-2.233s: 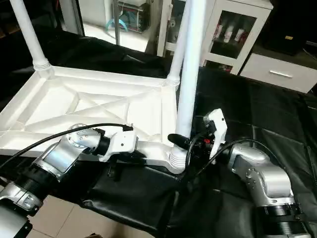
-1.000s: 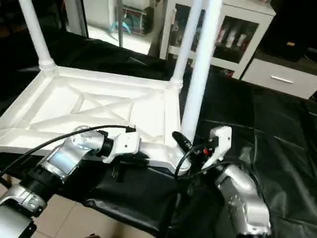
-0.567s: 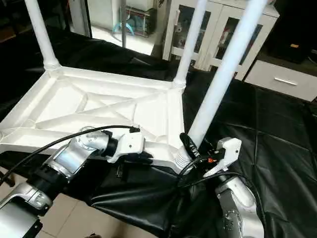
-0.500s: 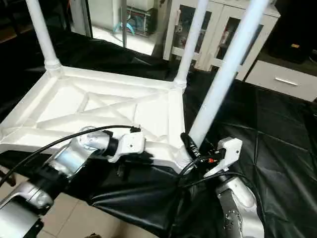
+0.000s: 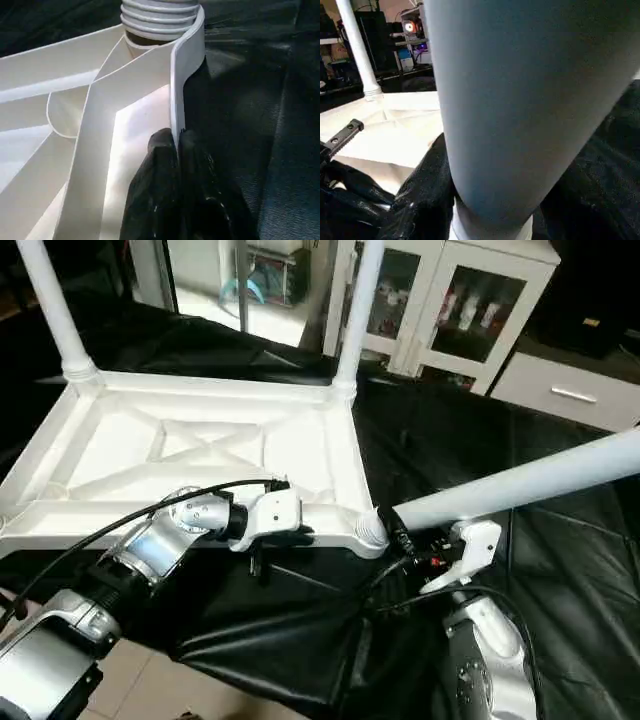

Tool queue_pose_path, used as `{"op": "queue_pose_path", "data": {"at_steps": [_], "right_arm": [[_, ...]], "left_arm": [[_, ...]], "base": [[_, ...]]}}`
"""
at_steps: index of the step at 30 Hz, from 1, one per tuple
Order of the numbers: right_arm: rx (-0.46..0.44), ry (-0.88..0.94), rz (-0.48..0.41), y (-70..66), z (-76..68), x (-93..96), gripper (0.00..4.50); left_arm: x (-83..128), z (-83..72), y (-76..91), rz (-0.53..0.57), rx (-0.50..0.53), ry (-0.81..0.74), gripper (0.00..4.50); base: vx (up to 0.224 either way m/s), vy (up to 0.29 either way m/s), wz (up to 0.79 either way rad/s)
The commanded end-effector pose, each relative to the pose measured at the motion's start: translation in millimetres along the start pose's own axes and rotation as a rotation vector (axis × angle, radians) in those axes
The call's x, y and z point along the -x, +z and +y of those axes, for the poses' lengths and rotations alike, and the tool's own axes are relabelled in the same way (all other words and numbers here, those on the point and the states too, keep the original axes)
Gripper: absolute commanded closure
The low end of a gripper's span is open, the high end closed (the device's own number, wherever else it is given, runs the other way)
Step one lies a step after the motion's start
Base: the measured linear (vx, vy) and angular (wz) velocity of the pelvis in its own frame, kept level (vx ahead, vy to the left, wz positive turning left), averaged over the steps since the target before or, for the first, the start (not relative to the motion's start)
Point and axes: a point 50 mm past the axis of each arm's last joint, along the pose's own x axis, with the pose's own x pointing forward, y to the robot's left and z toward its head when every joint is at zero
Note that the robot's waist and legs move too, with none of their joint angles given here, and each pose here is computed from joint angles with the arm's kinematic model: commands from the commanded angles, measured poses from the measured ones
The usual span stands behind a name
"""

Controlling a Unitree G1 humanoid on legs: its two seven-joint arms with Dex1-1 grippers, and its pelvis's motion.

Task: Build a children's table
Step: Rotate table base

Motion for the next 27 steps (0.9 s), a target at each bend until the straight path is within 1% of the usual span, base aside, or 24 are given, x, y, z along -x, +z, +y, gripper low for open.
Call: {"op": "queue_pose_path", "data": {"at_steps": [1, 3, 5, 6, 7, 8, 9, 10, 12, 13, 15, 16, 17, 19, 20, 22, 23, 24, 26, 27], "right_arm": [[-0.023, -0.054, 0.268, -39.2, -11.0, 27.0, 2.66], [-0.023, -0.036, 0.291, -38.7, -12.4, 26.2, 2.66], [0.003, 0.024, 0.334, -37.8, -13.0, 26.5, 2.66], [0.015, 0.050, 0.381, -38.2, -14.2, 27.5, 2.66], [0.016, 0.051, 0.383, -38.2, -14.2, 27.5, 2.66], [0.041, 0.102, 0.442, -34.6, -17.5, 27.4, 2.66], [0.042, 0.105, 0.441, -32.4, -18.8, 26.0, 2.66], [0.039, 0.111, 0.414, -22.1, -23.3, 18.9, 2.66], [0.022, 0.124, 0.354, -4.2, -27.6, 4.5, 2.66], [0.023, 0.134, 0.344, -0.2, -28.1, 1.2, 2.66], [0.034, 0.185, 0.350, 8.5, -28.2, -5.7, 2.66], [0.034, 0.185, 0.350, 8.5, -28.2, -5.7, 2.66], [0.045, 0.243, 0.401, 12.4, -27.6, -8.4, 2.66], [0.056, 0.297, 0.454, 13.6, -26.4, -8.5, 2.66], [0.056, 0.297, 0.454, 13.6, -26.4, -8.5, 2.66], [0.058, 0.340, 0.509, 11.8, -24.9, -6.4, 2.66], [0.056, 0.393, 0.584, 7.4, -22.1, -2.1, 2.66], [0.056, 0.393, 0.584, 7.4, -22.1, -2.1, 2.66], [0.066, 0.429, 0.655, 1.1, -19.3, 2.0, 2.66], [0.066, 0.429, 0.655, 1.1, -19.3, 2.0, 2.66]], "left_arm": [[22.8, 28.2, 4.4, -0.004, -0.016, 0.186, 4.50], [23.1, 26.9, 3.5, -0.002, -0.016, 0.174, 4.50], [24.1, 25.4, 1.8, 0.004, -0.018, 0.157, 4.50], [24.8, 24.8, 1.1, 0.006, -0.021, 0.148, 4.50], [24.8, 24.8, 1.1, 0.006, -0.021, 0.147, 4.50], [26.1, 24.3, 0.2, 0.008, -0.025, 0.139, 4.50], [26.2, 24.2, 0.2, 0.007, -0.026, 0.138, 4.50], [26.4, 23.9, 0.3, 0.005, -0.028, 0.134, 4.50], [26.0, 23.9, 0.8, 0.000, -0.029, 0.135, 4.50], [25.7, 23.7, 0.9, -0.001, -0.029, 0.134, 4.50], [24.7, 23.1, 1.1, -0.001, -0.031, 0.131, 4.50], [24.7, 23.1, 1.1, -0.001, -0.031, 0.131, 4.50], [24.0, 22.5, 1.1, 0.000, -0.031, 0.126, 4.50], [23.5, 22.1, 1.0, 0.001, -0.031, 0.125, 4.50], [23.5, 22.1, 1.0, 0.001, -0.031, 0.125, 4.50], [23.6, 21.9, 0.4, 0.003, -0.031, 0.124, 4.50], [23.8, 21.5, -0.7, 0.006, -0.030, 0.123, 4.50], [23.8, 21.5, -0.7, 0.006, -0.030, 0.123, 4.50], [24.1, 21.2, -1.6, 0.009, -0.030, 0.122, 4.50], [24.1, 21.2, -1.6, 0.009, -0.030, 0.122, 4.50]], "base": [[0.000, 0.000, 0.00], [0.000, 0.000, 0.00], [0.000, 0.000, 0.00], [0.000, 0.000, 0.00], [0.000, 0.000, 0.00], [0.000, 0.000, 0.00], [0.000, 0.000, 0.00], [0.000, 0.000, 0.00], [0.000, 0.000, 0.00], [0.000, 0.000, 0.00], [0.000, 0.000, 0.00], [0.000, 0.000, 0.00], [0.000, 0.000, 0.00], [0.000, 0.000, 0.00], [0.000, 0.000, 0.00], [0.000, 0.000, 0.00], [0.000, 0.000, 0.00], [0.000, 0.000, 0.00], [0.000, 0.000, 0.00], [0.000, 0.000, 0.00]]}}
